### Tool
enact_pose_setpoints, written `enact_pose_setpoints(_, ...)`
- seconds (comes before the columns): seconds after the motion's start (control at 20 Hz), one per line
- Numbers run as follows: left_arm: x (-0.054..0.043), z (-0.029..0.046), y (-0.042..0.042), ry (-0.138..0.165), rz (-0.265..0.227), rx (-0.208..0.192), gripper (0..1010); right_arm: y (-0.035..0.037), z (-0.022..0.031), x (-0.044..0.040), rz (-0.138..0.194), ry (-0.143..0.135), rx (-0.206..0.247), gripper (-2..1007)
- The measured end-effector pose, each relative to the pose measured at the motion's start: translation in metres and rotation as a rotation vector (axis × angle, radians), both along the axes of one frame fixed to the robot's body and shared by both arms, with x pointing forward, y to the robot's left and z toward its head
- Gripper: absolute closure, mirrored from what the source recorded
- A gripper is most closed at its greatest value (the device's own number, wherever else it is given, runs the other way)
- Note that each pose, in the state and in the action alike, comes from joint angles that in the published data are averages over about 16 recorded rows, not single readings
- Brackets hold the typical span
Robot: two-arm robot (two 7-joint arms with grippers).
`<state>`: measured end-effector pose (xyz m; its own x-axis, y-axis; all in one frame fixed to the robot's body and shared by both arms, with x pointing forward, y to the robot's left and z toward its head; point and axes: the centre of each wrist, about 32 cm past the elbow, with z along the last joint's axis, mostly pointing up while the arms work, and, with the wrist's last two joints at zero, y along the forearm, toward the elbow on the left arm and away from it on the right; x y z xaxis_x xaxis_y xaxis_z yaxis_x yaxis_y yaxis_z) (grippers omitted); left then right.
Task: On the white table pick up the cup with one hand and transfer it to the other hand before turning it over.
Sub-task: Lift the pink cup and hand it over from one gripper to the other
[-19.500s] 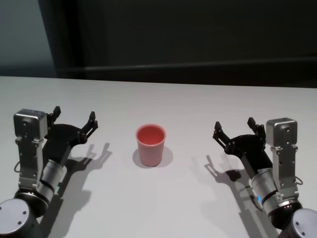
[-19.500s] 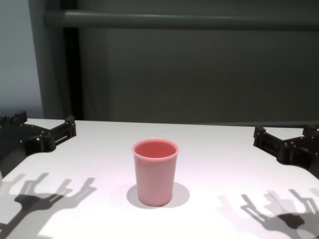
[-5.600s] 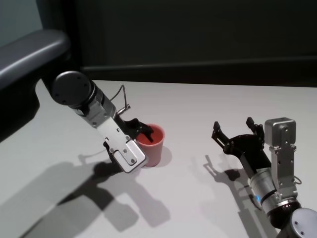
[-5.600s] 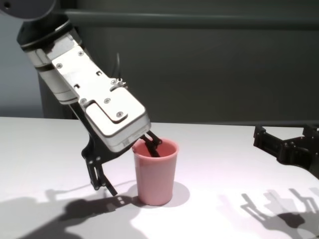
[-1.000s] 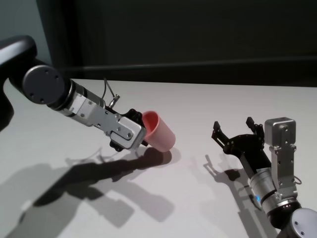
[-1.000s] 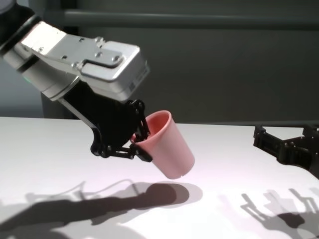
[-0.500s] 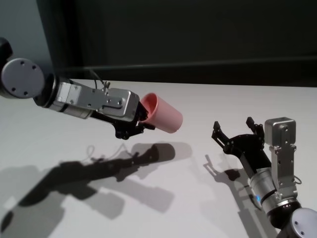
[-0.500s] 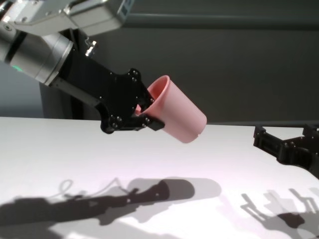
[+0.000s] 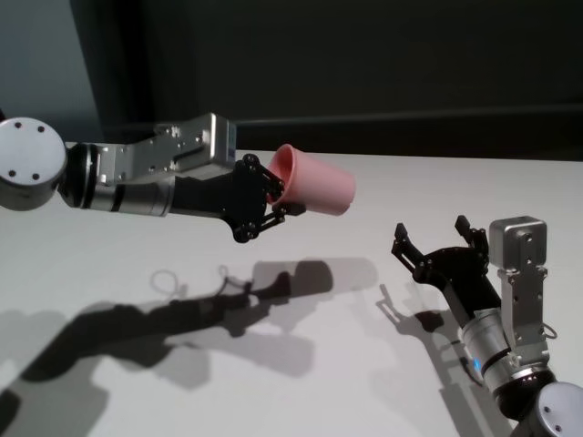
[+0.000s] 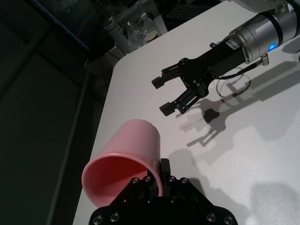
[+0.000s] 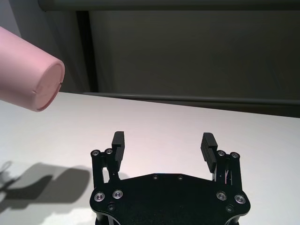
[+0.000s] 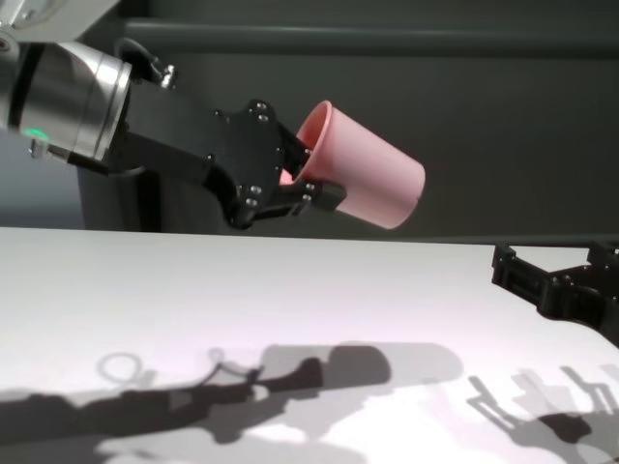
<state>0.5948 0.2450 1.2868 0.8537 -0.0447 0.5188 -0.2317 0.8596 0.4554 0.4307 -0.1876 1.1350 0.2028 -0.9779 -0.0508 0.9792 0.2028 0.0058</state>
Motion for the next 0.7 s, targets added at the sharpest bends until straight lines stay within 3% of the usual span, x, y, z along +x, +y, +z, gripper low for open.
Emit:
enact_pose_setpoints(0.4,-0.0049,-0.0154,0.0037,0.132,0.059,-0.240,962,0.0000,0.0000,0.0000,0.000,0.000,0.000,4)
enact_pose_setpoints(0.7,-0.0057,-0.0247,0.0020,0.207,0.086,-0.375,962,0.0000,0.0000,0.0000,0.000,0.000,0.000,4)
